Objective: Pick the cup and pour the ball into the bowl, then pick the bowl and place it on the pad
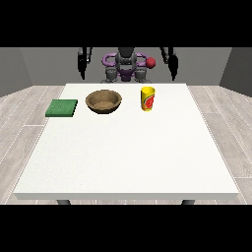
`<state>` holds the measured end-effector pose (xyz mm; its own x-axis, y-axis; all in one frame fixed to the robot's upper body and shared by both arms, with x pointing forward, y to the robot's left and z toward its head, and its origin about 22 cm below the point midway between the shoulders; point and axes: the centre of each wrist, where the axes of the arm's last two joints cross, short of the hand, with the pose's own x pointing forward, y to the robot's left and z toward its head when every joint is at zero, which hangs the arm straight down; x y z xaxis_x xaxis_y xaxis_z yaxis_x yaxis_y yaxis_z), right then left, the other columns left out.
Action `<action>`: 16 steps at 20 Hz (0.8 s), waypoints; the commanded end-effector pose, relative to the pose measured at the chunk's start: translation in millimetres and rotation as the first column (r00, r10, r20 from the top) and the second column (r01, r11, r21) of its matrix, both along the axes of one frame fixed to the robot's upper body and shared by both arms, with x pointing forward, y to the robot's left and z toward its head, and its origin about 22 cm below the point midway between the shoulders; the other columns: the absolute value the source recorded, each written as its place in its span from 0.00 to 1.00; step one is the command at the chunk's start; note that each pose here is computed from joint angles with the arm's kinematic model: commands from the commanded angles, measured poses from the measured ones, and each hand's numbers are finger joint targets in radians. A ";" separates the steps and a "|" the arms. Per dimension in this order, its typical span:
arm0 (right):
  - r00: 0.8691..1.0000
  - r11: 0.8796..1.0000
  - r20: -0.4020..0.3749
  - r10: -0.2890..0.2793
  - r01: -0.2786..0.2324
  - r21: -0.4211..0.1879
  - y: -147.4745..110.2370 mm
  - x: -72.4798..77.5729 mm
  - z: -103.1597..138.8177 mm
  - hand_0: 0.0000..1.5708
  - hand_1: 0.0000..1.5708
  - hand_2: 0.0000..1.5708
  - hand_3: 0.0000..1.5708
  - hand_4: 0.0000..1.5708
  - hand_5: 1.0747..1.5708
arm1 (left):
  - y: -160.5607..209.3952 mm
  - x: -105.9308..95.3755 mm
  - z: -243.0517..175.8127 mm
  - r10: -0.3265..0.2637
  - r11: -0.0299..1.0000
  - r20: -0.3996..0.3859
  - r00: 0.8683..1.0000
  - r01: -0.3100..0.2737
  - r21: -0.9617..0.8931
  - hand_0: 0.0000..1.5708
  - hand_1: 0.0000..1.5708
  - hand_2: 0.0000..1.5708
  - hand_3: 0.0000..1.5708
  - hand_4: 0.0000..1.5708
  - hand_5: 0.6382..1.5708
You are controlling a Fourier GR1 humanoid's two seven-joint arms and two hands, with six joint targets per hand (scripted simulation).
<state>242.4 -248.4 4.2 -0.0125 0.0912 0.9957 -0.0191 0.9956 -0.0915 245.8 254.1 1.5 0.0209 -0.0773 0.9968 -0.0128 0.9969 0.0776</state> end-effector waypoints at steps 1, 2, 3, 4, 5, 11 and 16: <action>1.000 1.000 0.024 0.005 -0.004 -0.019 -3.6 0.6 16.1 0.00 0.00 0.00 0.00 0.56 0.92 | 4.5 1.6 17.2 0.000 1.000 0.028 1.000 -0.001 0.013 0.00 0.00 0.00 0.00 0.42 0.99; 1.000 1.000 0.020 0.000 0.000 -0.019 -4.9 0.5 18.5 0.00 0.00 0.00 0.00 0.56 0.92 | 4.8 1.1 19.0 -0.003 1.000 0.023 1.000 0.003 0.013 0.00 0.00 0.00 0.00 0.42 0.99; 1.000 1.000 0.016 -0.001 0.001 -0.024 -6.1 0.3 21.1 0.00 0.00 0.00 0.00 0.56 0.92 | 5.6 2.4 24.0 -0.003 1.000 0.030 1.000 0.003 0.017 0.00 0.00 0.00 0.00 0.42 0.99; 1.000 1.000 0.018 -0.003 0.003 -0.027 -7.3 1.2 25.5 0.00 0.00 0.00 0.00 0.56 0.92 | 5.3 2.4 26.3 -0.006 1.000 0.025 1.000 0.005 0.015 0.00 0.00 0.00 0.00 0.42 0.99; 1.000 0.999 0.012 -0.009 0.009 -0.032 -9.2 1.1 28.1 0.00 0.00 0.00 0.00 0.56 0.92 | 6.5 2.7 29.6 -0.002 1.000 0.022 1.000 0.002 0.018 0.00 0.00 0.00 0.00 0.42 0.99; 0.962 0.984 -0.264 -0.064 0.106 0.145 -1.9 -34.8 24.6 0.00 0.00 0.00 0.00 0.55 0.92 | -40.8 -11.2 51.7 0.003 0.977 -0.196 0.981 -0.045 -0.209 0.00 0.00 0.00 0.00 0.40 0.99; 0.991 0.987 -0.128 -0.048 0.067 0.147 3.4 -24.5 97.9 0.00 0.00 0.00 0.00 0.50 0.95 | -53.7 -8.7 87.0 0.025 0.982 -0.056 0.998 -0.035 -0.186 0.00 0.00 0.00 0.00 0.37 0.99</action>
